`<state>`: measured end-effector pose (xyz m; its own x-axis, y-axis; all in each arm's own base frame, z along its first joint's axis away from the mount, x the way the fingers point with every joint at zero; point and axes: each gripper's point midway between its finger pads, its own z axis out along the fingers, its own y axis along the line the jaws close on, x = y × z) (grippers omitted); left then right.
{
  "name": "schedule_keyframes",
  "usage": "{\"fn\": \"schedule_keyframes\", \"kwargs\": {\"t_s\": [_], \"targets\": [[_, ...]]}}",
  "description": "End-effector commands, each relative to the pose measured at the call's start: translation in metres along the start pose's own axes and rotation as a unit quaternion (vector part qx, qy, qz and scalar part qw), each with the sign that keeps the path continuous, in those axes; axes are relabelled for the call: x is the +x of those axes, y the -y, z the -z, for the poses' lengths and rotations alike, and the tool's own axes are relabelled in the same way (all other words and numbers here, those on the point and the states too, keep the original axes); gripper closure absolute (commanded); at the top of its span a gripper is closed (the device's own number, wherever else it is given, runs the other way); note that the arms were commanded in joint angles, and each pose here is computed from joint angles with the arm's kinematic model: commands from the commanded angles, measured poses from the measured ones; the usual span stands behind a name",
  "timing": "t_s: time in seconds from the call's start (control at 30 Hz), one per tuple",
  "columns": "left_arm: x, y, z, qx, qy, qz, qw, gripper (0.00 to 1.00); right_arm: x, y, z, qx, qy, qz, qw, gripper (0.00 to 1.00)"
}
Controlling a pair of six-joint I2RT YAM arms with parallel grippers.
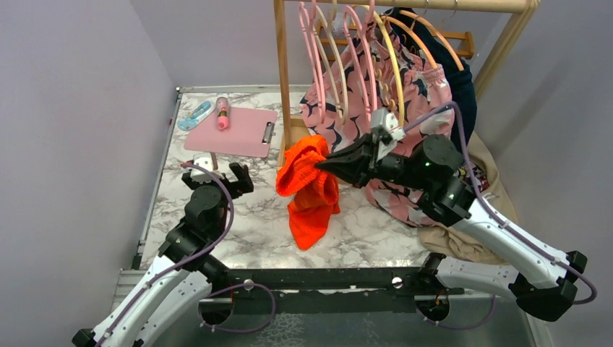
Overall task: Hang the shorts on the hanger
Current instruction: Adjust the shorts at the center of the board.
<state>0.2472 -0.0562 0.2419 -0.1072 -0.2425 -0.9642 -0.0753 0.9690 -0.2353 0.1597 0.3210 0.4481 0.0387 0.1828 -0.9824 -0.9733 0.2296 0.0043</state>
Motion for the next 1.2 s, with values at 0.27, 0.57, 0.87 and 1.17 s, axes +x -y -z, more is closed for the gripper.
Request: {"fn": "schedule_keyframes", "kwargs": {"t_s": [0.27,0.57,0.87,1.17], "targets": [[0.023,0.066,-0.004,0.157,-0.044,0.007,0.987,0.01,0.183,0.002,0.045,0.063,-0.141,-0.141,0.978,0.99],[0.034,0.12,0.025,0.31,-0.106,0.025,0.945,0.01,0.202,0.022,0.057,0.122,-0.167,-0.125,0.97,0.99],[0.087,0.119,0.049,0.273,-0.285,0.105,0.913,0.02,0.219,0.042,0.069,0.189,-0.176,-0.119,0.959,0.99],[0.095,0.125,0.086,0.316,-0.35,0.125,0.873,0.07,0.235,0.046,0.075,0.205,-0.186,-0.126,0.953,0.99]]}}
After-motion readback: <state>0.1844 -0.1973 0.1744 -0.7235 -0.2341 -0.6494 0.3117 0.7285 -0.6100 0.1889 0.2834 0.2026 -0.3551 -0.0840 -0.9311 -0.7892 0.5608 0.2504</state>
